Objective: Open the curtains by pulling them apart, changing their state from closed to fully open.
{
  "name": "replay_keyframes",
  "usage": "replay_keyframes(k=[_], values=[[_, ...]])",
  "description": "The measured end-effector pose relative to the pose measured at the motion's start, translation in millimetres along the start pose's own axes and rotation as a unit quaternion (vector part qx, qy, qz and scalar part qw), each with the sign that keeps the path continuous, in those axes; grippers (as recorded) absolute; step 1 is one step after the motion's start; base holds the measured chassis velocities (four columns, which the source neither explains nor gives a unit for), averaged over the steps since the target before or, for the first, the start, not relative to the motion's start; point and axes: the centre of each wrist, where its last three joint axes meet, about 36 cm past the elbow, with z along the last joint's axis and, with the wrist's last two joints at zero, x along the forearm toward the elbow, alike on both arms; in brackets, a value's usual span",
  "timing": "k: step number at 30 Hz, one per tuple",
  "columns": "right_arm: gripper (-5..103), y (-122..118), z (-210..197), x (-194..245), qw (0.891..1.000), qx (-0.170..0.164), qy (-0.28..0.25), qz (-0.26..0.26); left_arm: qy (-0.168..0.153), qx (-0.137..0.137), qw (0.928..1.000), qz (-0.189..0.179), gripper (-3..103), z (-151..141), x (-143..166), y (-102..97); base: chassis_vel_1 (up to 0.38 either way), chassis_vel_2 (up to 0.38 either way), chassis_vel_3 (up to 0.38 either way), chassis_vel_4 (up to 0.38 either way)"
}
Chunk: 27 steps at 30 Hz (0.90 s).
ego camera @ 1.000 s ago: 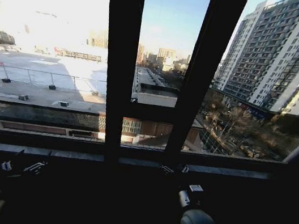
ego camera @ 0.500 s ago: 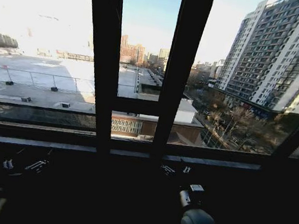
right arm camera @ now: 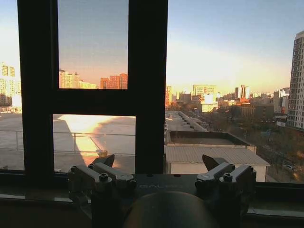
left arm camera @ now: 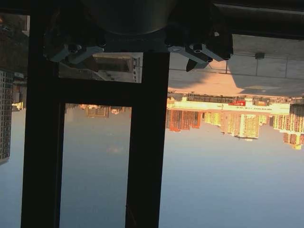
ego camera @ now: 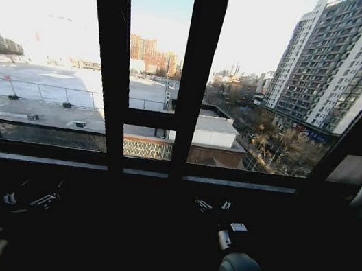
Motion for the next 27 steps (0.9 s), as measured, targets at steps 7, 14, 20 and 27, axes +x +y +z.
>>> replay_keyframes(k=[7,14,20,27], values=[[100,0.0,0.2,0.1,1.000,0.000,0.000,-0.001,-0.001,-0.002,1.0000,0.000,100,-1.5,0.3,-0.3,0.013,-0.361,-0.010,0.357],[100,-0.4,2.5,-0.5,1.000,0.003,0.003,-0.001,-0.002,0.001,1.0000,0.001,100,-0.8,-0.1,-2.6,0.000,-0.362,-0.004,0.387],[100,-2.0,9.1,-2.9,1.000,0.005,0.002,0.001,-0.005,0.005,1.0000,0.004,100,0.5,-1.0,-5.1,0.006,-0.258,-0.003,0.249],[100,-1.5,9.9,-3.9,1.000,0.003,0.000,0.001,-0.007,0.007,0.9999,-0.001,100,4.0,-3.1,-4.6,0.005,0.037,0.001,-0.052]])
